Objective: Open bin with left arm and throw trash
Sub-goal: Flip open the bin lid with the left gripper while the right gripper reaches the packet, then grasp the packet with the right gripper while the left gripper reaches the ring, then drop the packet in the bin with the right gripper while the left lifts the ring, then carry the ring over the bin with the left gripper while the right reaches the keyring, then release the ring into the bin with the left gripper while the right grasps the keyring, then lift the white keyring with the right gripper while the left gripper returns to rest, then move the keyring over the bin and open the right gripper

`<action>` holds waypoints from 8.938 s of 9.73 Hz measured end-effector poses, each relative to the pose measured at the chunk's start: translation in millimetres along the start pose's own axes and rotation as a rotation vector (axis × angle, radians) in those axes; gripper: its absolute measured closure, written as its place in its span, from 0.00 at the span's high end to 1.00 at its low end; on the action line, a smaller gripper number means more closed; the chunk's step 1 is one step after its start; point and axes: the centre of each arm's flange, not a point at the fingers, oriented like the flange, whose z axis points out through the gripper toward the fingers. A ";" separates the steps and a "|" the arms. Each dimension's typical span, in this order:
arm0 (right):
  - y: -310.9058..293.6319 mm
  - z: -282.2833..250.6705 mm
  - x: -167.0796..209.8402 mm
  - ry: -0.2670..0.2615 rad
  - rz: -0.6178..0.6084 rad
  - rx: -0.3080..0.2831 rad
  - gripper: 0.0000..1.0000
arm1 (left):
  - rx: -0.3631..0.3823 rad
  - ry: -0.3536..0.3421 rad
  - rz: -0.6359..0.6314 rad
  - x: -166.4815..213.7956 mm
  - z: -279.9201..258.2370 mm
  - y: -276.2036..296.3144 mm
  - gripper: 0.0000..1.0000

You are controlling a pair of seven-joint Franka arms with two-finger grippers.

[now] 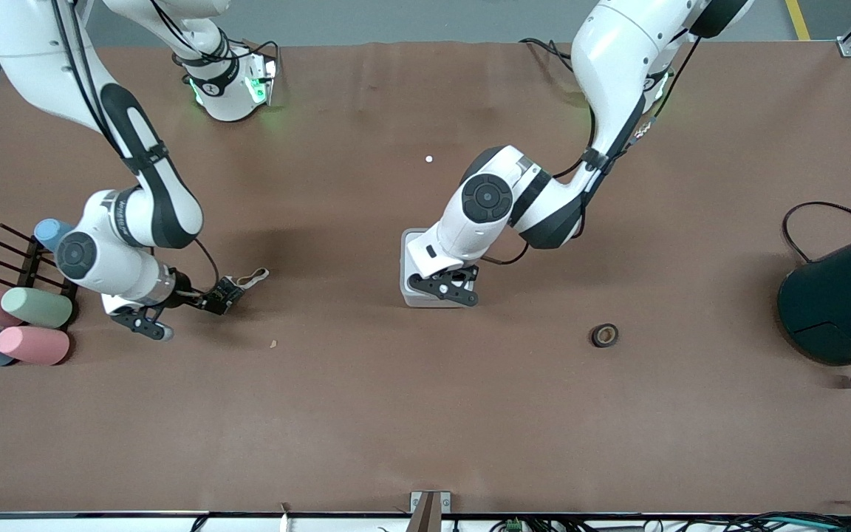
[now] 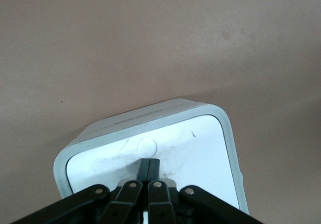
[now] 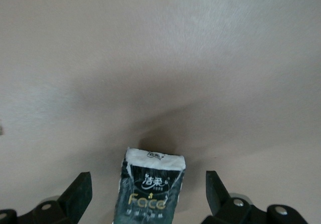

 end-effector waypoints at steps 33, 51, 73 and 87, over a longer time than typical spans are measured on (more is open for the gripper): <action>-414.4 -58.3 -254.2 0.081 -0.228 0.023 0.29 | 0.125 0.038 0.055 9.1 -35.4 -252.2 0.40; -159.3 -180.9 -45.3 -0.017 -0.281 -0.073 0.89 | 0.122 -0.031 -0.242 -53.0 -34.3 -7.7 0.40; -31.8 35.7 -84.8 -0.016 0.812 -0.046 0.35 | 0.213 0.012 -0.300 -18.2 -359.2 -329.4 1.00; -349.6 -211.1 -222.4 0.159 0.170 0.139 0.10 | 0.236 0.031 -0.223 -82.0 -427.4 -367.3 1.00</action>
